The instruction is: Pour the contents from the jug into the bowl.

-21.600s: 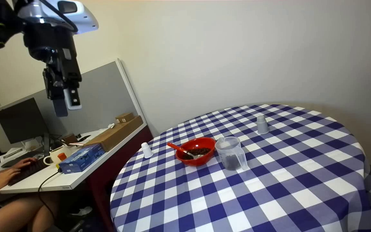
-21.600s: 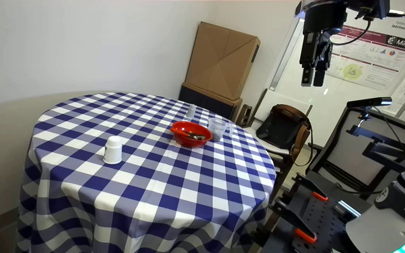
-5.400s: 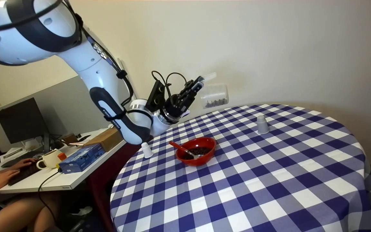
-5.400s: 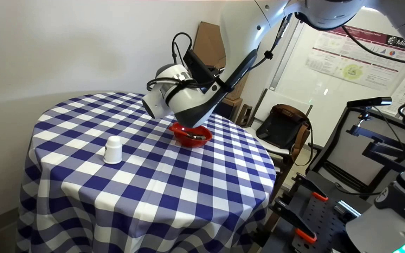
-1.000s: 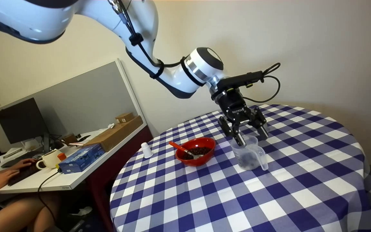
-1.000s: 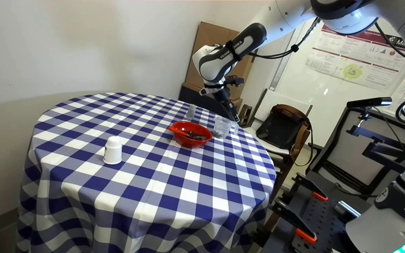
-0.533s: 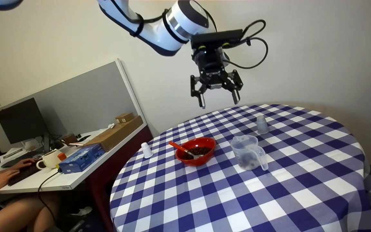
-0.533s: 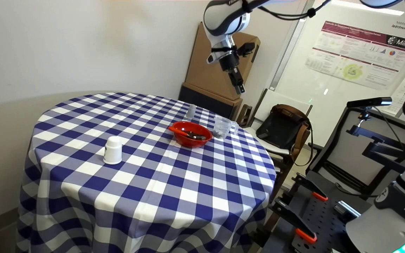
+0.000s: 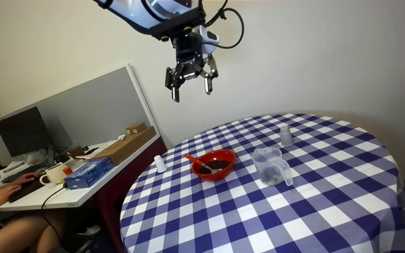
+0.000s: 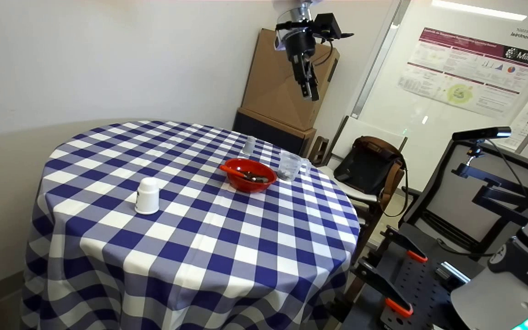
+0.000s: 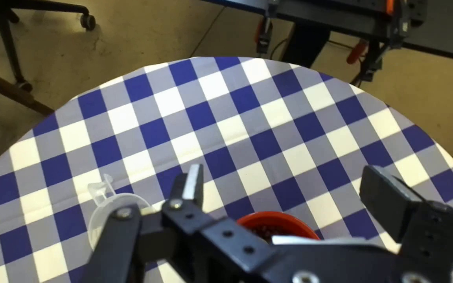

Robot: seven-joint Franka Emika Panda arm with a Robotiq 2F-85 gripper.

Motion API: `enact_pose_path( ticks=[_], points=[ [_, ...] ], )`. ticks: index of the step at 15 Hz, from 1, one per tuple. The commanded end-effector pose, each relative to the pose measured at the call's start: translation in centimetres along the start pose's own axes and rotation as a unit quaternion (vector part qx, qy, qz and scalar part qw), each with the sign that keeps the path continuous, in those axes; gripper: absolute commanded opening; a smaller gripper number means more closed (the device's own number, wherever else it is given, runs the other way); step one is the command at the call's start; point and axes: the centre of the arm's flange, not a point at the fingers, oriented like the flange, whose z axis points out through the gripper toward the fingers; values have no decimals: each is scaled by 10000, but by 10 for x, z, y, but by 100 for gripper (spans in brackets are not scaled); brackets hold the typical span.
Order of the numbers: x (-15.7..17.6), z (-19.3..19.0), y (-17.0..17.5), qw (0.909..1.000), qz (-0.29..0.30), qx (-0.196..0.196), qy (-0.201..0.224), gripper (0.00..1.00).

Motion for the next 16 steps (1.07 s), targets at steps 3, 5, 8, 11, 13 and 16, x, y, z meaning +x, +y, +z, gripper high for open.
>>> enact_pose_path(
  ticks=[3,5,8,11,13,16],
  points=[
    [-42,25,-68,9892,756,225,1233,100],
    [-48,22,-70,9810,909,85,1713,100],
    [-64,21,-67,9626,1180,30,2440,100],
    [-46,9,-59,9640,1147,51,2400,100],
    [-55,11,-59,9608,1201,56,2497,100],
    [-58,13,-60,9601,1224,61,2513,100]
  ],
)
